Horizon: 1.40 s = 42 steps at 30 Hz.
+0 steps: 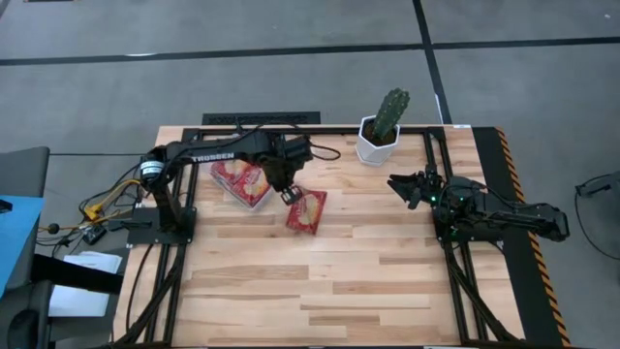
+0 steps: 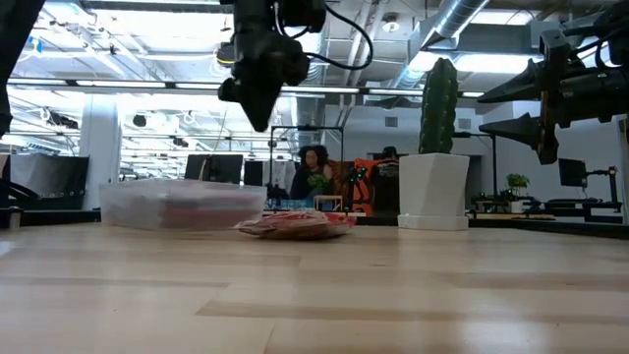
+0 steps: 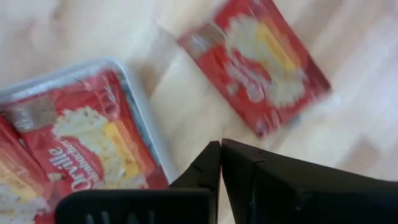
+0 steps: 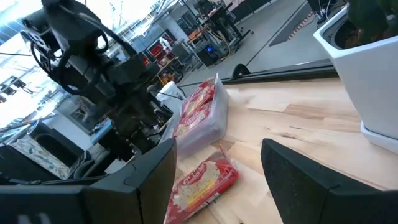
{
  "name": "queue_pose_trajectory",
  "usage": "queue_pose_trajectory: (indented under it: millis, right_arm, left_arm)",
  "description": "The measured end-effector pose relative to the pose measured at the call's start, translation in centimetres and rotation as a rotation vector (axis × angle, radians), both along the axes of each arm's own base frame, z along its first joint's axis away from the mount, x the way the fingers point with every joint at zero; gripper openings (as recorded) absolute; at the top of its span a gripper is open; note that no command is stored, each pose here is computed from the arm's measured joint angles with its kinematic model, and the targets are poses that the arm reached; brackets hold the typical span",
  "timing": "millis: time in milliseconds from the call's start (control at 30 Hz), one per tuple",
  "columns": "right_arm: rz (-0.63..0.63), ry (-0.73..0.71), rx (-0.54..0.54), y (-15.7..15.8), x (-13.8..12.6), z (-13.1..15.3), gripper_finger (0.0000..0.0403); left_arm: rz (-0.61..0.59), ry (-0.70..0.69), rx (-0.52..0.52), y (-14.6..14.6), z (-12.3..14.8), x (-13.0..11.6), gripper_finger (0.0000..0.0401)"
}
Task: Sort popcorn bags into baskets
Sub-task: Put the red popcorn bag into the transparent bin
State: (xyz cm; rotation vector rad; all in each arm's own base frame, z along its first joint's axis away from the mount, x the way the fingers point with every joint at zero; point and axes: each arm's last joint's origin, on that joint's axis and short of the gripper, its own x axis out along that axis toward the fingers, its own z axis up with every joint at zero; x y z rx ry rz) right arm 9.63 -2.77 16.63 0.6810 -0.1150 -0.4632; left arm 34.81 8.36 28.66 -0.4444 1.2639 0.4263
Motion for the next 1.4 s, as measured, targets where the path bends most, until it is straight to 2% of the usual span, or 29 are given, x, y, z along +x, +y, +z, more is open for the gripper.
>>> queue_pose_trajectory:
  millis: [67,200,367,667,833,1000,1133,1400]
  right_arm:
    - [0.000,0.000,0.000,0.0,0.0,0.0,0.0260]
    - [0.001,0.000,0.000,0.0,0.0,0.0,0.0260]
    - [0.000,0.000,0.000,0.0,0.0,0.0,0.0260]
    - [0.002,0.009,-0.018,0.0,0.0,0.0,0.0260]
    - [0.002,0.007,-0.015,0.0,0.0,0.0,0.0260]
    - [0.002,0.007,-0.014,0.0,0.0,0.0,0.0260]
    - [0.002,0.007,-0.014,0.0,0.0,0.0,0.0260]
    - [0.002,0.009,-0.018,0.0,0.0,0.0,0.0260]
  left_arm:
    - [0.069,-0.016,0.028,-0.2,-0.4,0.3,0.0002]
    - [0.119,-0.111,0.020,-2.1,-2.6,1.5,0.0029]
    - [0.255,-0.150,-0.002,-4.0,-5.7,1.7,0.0098]
    - [0.418,-0.287,-0.019,-4.2,-9.9,1.4,0.0232]
    - [0.463,-0.238,0.007,-4.1,-12.1,0.1,0.0274]
    - [0.485,-0.303,-0.027,-4.3,-13.4,-0.4,0.0284]
    - [0.491,-0.299,-0.036,-4.6,-13.7,-0.5,0.0279]
    - [0.465,-0.280,-0.069,-5.1,-14.1,-0.3,0.0223]
